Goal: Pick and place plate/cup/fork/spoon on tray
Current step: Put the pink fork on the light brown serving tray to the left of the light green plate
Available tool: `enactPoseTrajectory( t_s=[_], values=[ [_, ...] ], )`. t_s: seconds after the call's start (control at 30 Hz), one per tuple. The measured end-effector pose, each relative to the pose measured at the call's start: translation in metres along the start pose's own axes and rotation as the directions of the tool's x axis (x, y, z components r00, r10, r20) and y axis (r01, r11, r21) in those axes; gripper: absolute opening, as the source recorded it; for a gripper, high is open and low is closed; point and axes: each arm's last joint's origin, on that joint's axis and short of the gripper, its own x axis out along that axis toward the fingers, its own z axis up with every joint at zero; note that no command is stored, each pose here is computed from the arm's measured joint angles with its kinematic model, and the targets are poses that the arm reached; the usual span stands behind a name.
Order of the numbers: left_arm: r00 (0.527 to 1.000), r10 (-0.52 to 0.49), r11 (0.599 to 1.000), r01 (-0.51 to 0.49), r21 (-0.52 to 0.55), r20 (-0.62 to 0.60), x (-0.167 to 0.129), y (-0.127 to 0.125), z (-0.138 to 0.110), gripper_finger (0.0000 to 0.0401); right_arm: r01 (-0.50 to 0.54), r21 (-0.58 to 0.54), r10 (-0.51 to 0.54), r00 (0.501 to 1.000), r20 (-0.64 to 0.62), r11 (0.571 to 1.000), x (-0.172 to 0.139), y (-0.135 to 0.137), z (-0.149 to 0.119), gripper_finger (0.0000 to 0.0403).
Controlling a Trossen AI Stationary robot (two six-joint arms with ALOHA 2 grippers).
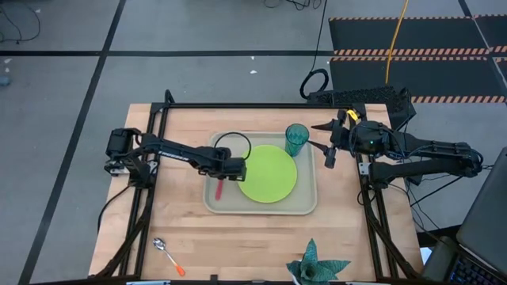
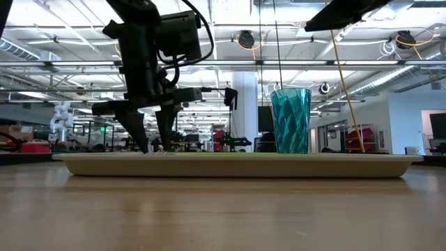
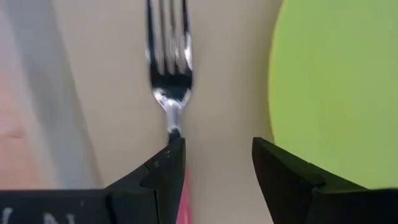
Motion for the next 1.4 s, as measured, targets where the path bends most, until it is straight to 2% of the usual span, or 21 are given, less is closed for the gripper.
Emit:
enactPoseTrajectory(
  t_s=[0.4,0.67,0.9,1.13,1.4],
  values=[
    [0.998,0.023,0.999,-0.025,0.038,0.053,0.002,0.001,0.001,0.0186,0.0,0.0,0.0,1.0,0.0,1.0,0.003,0.001,-0.002,0.0219],
    [0.99,0.142,0.99,-0.142,0.018,-0.003,0.016,0.008,-0.004,0.0186,0.0,0.0,0.0,1.0,-0.001,1.0,0.003,0.001,-0.002,0.0219],
    [0.992,0.123,0.992,-0.123,0.013,0.001,0.017,0.006,-0.004,0.0186,0.0,0.0,0.0,1.0,-0.002,1.0,0.003,0.001,-0.002,0.0219],
    [0.986,0.167,0.986,-0.167,-0.015,-0.007,0.016,0.01,-0.004,0.0186,0.0,0.0,0.0,1.0,-0.002,1.0,0.003,0.001,-0.002,0.0219],
    [0.986,0.168,0.985,-0.168,-0.029,-0.007,0.016,0.01,-0.004,0.0186,0.0,0.0,0.0,1.0,-0.003,1.0,0.003,0.001,-0.003,0.0219]
  ],
)
